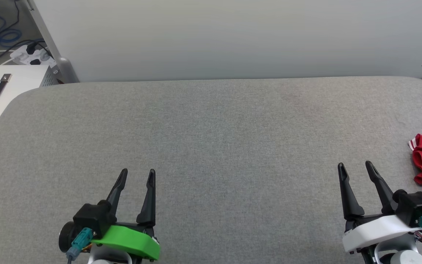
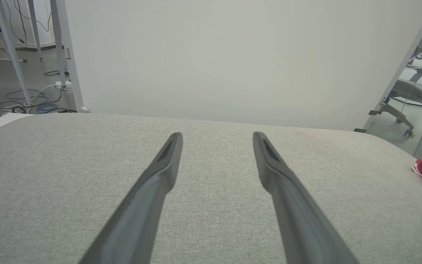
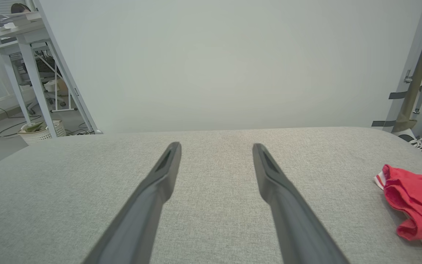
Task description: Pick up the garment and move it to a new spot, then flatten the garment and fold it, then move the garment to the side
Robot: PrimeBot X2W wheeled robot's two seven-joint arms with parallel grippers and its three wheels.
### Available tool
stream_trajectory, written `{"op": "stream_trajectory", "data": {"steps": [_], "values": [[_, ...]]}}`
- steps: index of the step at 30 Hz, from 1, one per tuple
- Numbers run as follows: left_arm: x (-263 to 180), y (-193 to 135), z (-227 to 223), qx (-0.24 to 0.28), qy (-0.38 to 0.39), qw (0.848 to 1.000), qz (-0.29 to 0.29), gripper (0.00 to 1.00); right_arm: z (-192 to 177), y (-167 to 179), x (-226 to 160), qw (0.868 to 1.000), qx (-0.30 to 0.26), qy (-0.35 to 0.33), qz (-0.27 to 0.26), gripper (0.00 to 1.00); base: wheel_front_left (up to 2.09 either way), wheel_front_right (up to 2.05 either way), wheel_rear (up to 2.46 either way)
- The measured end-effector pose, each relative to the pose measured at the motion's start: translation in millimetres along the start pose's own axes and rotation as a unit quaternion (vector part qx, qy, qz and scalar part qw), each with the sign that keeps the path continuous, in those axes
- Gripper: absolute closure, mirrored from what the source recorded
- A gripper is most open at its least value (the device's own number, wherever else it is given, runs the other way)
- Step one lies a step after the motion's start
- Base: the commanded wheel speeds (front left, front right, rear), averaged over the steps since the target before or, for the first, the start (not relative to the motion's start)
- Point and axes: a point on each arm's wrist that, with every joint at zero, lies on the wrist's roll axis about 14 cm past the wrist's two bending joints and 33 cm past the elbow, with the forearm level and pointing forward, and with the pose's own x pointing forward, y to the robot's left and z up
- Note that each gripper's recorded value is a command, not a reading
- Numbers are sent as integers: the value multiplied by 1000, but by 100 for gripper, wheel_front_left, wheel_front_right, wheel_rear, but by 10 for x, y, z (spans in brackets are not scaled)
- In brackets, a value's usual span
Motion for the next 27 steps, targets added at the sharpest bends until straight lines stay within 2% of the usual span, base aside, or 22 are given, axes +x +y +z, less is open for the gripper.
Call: {"op": "stream_trajectory", "data": {"steps": [1,2,27], "values": [[1,-2,-2,0,0,1000,0,0,1,3,0,1000,0,-1,0,0,0,0,0],[2,-7,-4,-1,0,1000,-1,100,3,5,1,1000,1,-2,0,100,0,0,0],[10,30,-18,17,16,1000,7,100,-33,9,2,1000,-11,13,0,100,0,0,0]]}}
